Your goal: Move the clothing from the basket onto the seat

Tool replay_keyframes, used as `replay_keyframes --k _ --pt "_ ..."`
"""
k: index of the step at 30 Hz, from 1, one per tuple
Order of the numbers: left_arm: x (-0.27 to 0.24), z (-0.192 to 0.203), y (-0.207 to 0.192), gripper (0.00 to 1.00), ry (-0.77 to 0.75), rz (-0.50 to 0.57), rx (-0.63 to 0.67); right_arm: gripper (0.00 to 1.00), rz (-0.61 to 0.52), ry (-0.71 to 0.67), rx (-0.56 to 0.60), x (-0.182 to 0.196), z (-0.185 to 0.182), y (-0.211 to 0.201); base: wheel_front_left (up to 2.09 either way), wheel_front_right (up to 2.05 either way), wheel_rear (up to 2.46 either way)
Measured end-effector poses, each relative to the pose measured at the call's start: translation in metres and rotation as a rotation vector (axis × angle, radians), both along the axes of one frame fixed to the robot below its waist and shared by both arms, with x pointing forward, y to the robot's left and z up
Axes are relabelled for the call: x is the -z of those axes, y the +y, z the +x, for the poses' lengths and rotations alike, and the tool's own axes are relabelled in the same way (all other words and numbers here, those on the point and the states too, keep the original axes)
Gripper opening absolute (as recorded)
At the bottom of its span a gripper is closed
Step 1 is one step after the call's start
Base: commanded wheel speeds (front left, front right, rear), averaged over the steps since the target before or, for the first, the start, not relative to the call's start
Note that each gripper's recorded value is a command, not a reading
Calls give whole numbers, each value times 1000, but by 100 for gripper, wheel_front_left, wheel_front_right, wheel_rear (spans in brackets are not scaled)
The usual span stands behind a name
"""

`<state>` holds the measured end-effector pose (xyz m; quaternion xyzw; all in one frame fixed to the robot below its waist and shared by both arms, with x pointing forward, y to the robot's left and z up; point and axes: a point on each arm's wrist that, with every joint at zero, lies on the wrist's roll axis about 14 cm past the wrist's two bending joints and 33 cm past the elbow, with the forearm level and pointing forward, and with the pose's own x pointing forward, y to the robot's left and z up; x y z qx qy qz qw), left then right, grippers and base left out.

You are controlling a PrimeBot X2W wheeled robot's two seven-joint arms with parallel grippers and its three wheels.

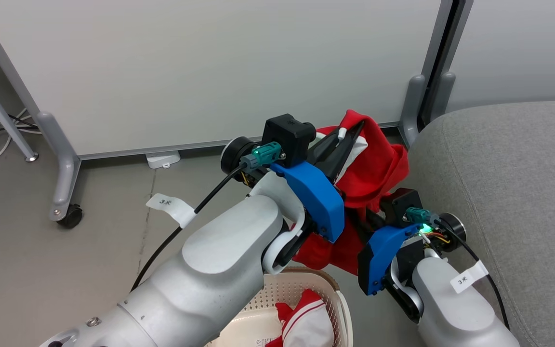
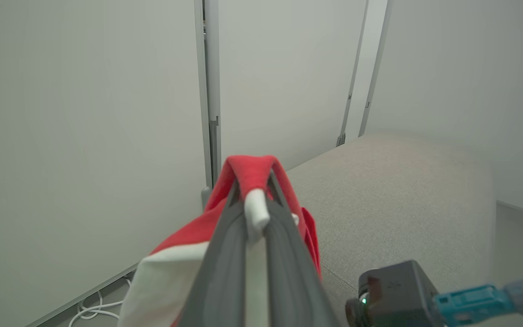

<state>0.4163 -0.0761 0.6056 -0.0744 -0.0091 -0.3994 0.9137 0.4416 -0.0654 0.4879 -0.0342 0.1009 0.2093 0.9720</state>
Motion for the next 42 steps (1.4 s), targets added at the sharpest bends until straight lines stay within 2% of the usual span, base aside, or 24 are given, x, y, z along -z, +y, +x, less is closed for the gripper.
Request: replay_keyframes --k 22,23,24,25,26,27,37,42 --pt "6 4 -1 0 14 23 -17 0 21 -10 16 2 -2 -6 0 0 0" --pt "8 4 -1 8 21 27 -16 0 21 -10 16 3 -2 -7 0 0 0" --pt "9 4 -1 26 24 30 -16 0 21 -9 17 3 -3 -7 0 0 0" --pt "10 4 -1 50 25 32 -17 0 22 -9 18 3 -3 -7 0 0 0" --pt "10 4 -1 93 26 33 -17 0 23 -8 18 3 -3 -7 0 0 0" --pt "11 4 -1 100 28 34 -18 0 24 -8 19 3 -3 -8 0 0 0" --pt "12 5 1 100 28 39 -23 0 23 -5 23 4 -3 -9 0 0 0" --pt "9 8 7 100 18 6 -47 0 27 -10 23 3 -3 -9 0 0 0"
